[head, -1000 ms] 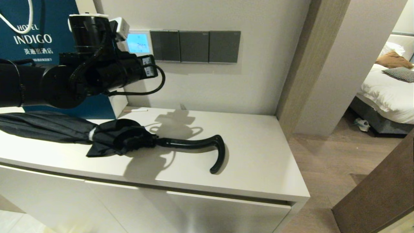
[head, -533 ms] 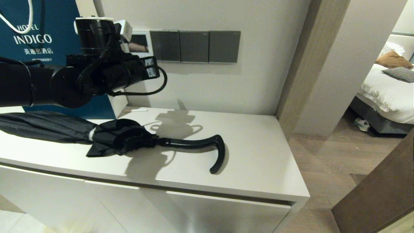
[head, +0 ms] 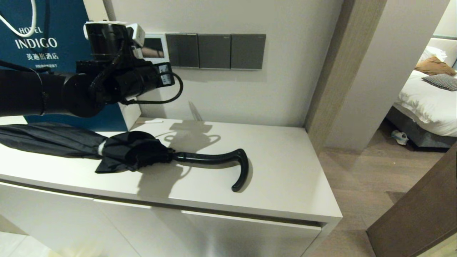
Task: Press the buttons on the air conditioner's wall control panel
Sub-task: Turn off the central air conditioner
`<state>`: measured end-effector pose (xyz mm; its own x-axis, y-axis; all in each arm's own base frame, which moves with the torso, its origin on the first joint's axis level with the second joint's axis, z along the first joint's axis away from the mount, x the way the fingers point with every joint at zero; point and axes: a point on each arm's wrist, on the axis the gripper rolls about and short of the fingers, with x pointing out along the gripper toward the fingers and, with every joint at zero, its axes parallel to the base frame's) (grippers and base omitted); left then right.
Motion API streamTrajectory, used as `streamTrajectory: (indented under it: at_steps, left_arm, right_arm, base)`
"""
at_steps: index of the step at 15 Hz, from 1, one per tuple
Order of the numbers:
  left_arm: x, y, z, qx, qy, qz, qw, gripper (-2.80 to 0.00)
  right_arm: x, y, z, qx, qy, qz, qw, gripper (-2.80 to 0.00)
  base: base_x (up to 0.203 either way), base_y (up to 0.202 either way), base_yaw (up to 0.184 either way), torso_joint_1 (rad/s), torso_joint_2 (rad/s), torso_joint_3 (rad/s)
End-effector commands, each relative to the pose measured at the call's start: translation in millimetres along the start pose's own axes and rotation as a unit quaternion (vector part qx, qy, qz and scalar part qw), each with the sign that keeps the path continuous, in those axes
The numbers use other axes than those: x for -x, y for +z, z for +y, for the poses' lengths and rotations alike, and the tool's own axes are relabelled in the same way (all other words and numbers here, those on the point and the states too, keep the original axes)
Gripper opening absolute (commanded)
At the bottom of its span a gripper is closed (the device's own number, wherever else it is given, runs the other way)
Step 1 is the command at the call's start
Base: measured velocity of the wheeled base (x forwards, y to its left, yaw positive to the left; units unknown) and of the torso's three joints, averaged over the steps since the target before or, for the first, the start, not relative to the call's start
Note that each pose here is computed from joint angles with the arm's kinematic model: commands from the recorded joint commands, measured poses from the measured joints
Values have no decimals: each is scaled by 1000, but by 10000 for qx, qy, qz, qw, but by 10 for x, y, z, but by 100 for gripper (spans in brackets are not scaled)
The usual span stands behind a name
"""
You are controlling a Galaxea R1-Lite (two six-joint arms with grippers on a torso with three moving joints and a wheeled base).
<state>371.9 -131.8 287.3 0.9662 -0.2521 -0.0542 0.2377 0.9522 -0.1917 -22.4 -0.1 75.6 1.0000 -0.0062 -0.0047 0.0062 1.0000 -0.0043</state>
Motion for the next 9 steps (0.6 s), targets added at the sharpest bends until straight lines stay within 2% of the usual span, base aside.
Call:
streamTrajectory:
  at_steps: [1,9]
  left_arm:
    - [-10,-2,8,8,10,-6,10000,-280]
    - [-66,5,21,12,33,-49,10000,-280]
  right_arm:
    - [-1,0,0,2,0,7,10000,-280]
    - [-1,0,0,2,0,7,10000,-280]
  base:
    - [0,0,0,0,0,0]
    - [0,0,0,0,0,0]
